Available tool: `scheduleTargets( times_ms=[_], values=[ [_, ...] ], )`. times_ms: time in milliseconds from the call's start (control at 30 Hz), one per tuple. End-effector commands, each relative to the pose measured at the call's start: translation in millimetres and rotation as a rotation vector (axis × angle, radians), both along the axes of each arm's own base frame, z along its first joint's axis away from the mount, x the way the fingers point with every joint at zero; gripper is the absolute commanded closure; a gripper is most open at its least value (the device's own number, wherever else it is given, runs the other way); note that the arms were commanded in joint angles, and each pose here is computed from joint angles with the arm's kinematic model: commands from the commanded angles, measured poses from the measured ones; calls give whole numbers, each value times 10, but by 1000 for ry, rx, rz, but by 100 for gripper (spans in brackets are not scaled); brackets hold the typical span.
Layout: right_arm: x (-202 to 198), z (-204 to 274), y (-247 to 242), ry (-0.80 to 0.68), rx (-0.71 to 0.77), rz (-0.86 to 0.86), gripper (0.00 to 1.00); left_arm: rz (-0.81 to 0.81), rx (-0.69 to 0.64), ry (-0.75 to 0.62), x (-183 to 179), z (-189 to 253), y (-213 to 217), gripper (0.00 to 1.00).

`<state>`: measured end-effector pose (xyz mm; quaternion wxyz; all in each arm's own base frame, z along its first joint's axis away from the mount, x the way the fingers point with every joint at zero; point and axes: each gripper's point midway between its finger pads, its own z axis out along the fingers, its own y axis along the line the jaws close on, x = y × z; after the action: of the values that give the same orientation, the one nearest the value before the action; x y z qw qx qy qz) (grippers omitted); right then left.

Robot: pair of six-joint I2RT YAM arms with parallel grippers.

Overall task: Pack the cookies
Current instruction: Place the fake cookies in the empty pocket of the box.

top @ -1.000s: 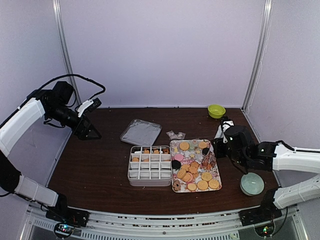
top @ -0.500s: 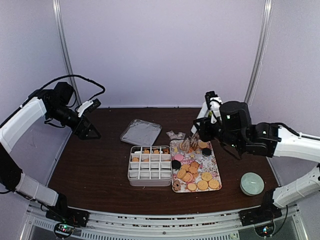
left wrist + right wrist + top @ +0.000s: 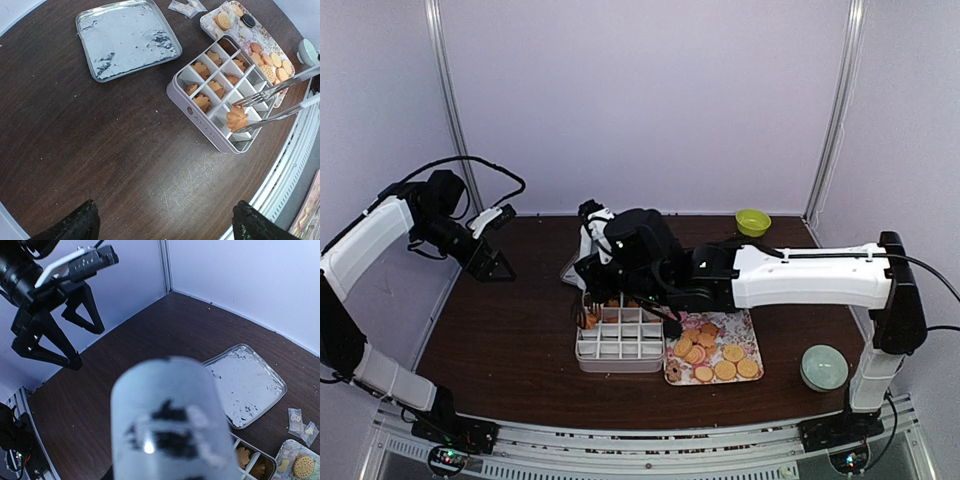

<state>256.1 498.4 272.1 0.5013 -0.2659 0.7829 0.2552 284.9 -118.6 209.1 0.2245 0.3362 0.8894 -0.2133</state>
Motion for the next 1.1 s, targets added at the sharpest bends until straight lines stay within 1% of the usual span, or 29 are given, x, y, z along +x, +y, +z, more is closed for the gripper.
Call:
scheduleTargets(
  times_ms=[0,133,300,500,567,633,767,833,1000,1067],
  values=[
    [-15,94,150,6,53,32,81,13,2,-11,-43,35,37,5],
    [1,-47,195,15,36,31,80,11,-2,-7,-50,27,31,5],
    [42,-106,242,11,33,26,78,10,-9,-7,-55,36,20,5],
    [102,-193,235,10,14,11,72,9,-10,-5,-61,40,20,5],
    [112,-200,224,10,11,9,68,9,-13,-2,-61,38,15,5],
    [127,-195,207,5,6,6,62,8,-16,-1,-64,37,9,5],
    [133,-156,168,-5,3,0,53,6,-20,0,-72,38,3,5],
    [141,-120,144,-12,6,-6,50,5,-25,0,-76,46,-1,5],
    [147,-15,85,-27,17,-16,49,2,-30,3,-90,52,-12,5],
    [143,53,34,-35,26,-26,50,2,-32,2,-96,59,-12,5]
  ],
)
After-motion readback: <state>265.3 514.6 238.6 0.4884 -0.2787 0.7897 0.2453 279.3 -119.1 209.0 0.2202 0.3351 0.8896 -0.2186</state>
